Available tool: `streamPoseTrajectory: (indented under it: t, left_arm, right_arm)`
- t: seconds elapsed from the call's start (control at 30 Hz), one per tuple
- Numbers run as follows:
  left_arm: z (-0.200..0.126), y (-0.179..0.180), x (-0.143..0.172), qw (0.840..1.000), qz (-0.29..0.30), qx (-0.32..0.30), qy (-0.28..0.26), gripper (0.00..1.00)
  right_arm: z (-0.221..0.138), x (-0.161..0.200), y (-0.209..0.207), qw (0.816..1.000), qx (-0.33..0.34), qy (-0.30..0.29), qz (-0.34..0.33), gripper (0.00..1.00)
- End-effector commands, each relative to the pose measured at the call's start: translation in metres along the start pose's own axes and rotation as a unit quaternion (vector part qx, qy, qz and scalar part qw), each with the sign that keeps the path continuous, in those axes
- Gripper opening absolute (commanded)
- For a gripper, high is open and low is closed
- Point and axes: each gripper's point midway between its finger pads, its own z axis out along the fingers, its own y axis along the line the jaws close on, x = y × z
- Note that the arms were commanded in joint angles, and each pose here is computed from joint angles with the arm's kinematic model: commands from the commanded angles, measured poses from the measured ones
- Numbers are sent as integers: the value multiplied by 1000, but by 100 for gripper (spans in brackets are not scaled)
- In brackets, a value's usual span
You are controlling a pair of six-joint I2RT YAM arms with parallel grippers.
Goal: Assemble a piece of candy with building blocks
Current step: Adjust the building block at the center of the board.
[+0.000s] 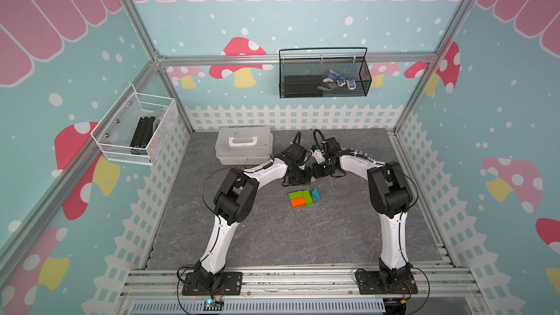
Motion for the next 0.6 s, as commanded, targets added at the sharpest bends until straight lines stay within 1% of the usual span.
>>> streamPoseTrajectory:
  t: [0.0, 0.2, 0.37, 0.57]
  left_arm:
    - [3, 7, -16, 1000, -5, -13, -20, 6]
    - [2, 29, -25, 999, -18, -25, -25, 6]
    - [-2, 50, -30, 998, -34, -37, -28, 6]
    - [-4, 55, -34, 998, -37, -39, -32, 6]
  right_arm:
    - [-17, 3, 7, 1000, -1, -2, -7, 5]
    - [-27, 11, 9, 1000, 1, -3, -6, 5]
    - [-32, 13, 16, 1000, -14, -12, 2, 5]
    - [-26, 17, 21, 999, -31, -8, 13, 5]
